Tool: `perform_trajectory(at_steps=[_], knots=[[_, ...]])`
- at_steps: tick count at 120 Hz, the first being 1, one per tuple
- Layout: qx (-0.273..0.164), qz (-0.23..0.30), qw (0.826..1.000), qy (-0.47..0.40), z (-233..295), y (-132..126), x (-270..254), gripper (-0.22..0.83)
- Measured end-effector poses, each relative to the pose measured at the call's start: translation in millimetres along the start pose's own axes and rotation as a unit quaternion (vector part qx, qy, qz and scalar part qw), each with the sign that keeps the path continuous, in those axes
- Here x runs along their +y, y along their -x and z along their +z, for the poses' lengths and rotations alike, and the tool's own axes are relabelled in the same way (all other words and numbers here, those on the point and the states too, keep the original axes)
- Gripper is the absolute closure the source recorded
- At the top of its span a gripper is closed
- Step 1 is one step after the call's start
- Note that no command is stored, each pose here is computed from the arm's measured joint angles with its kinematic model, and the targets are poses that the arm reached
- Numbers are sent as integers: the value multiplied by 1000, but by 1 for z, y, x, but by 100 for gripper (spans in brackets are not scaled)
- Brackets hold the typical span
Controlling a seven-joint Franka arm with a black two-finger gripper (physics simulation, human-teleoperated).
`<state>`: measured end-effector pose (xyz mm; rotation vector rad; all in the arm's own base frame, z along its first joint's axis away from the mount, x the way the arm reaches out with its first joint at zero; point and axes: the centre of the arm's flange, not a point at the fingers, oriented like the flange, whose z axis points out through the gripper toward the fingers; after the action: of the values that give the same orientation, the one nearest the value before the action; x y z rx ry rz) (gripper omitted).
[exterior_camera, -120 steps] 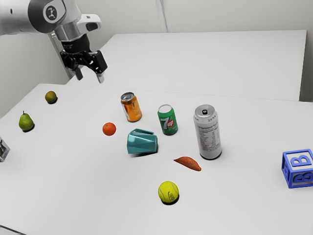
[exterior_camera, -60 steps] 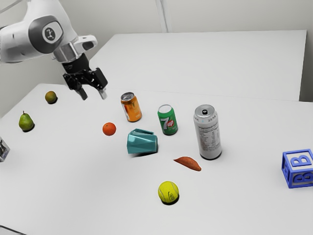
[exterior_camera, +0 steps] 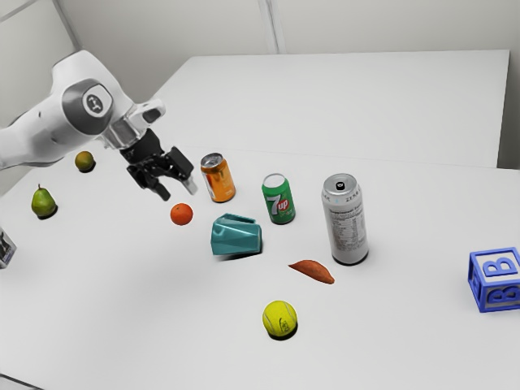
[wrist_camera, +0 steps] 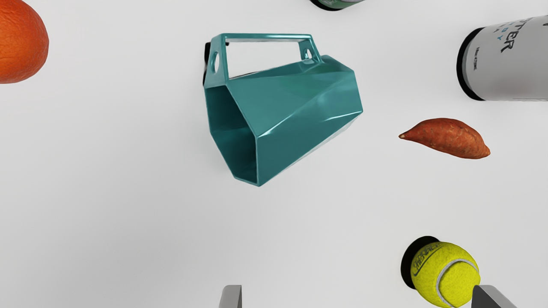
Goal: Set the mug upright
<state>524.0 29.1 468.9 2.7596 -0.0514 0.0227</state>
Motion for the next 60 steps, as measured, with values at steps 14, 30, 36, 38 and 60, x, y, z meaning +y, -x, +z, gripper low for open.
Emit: perform_trajectory(at_steps=[14, 30, 36, 38, 60], knots=[[8, -1, 1000, 26, 19, 5, -10, 2], [25, -2, 998, 55, 39, 8, -22, 2], [32, 1, 998, 59, 41, 7, -26, 2], [34, 2, 998, 60, 42, 6, -28, 2], [51, 9, 995, 79, 57, -1, -43, 2]])
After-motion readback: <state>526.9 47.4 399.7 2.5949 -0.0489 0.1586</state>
